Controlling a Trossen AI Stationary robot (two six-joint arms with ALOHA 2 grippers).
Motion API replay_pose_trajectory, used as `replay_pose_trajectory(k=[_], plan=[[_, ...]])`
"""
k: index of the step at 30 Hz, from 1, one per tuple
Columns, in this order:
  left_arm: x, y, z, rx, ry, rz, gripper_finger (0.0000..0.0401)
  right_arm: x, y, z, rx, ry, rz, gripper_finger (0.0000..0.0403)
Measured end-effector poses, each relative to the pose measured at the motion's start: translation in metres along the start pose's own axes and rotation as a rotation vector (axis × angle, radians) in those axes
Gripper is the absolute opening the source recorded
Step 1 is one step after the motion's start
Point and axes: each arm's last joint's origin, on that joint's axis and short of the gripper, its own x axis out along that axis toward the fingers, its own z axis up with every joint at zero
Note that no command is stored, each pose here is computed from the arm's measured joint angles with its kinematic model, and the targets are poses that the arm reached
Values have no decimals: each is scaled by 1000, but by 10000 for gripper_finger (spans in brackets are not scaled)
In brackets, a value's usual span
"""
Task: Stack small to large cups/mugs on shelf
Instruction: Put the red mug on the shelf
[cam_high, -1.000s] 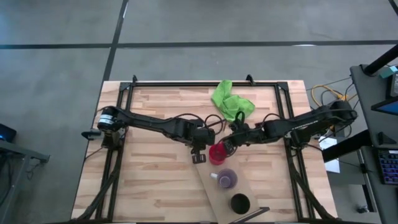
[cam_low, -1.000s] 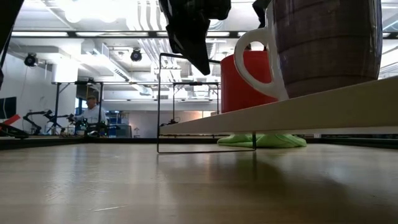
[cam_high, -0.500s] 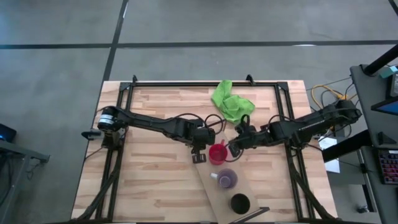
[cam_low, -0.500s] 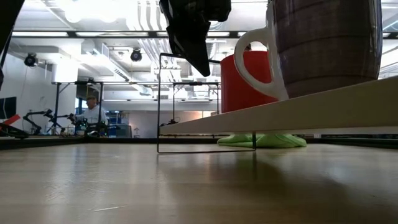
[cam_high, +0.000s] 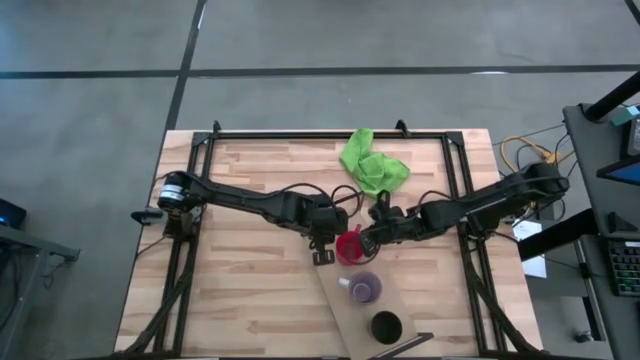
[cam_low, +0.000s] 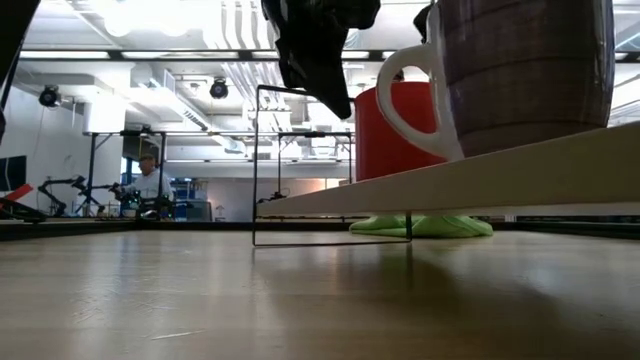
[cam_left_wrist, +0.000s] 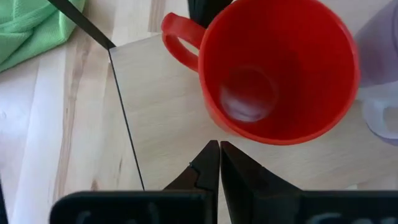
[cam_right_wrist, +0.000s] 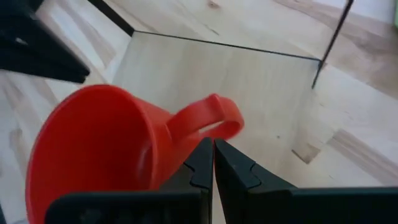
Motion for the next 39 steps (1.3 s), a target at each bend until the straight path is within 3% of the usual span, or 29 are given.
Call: replay_pose_trajectory(k=[16,22,39], plan=[[15,-7,1,8,-6,-39,0,8,-1,11,13,-41,14,8],[15,-8,1,9,-2,-52,0,9,1,21,3,-84,73,8],[13,-11,3,10,-12,-51,0,31,7,21,-19,-28,166,8]])
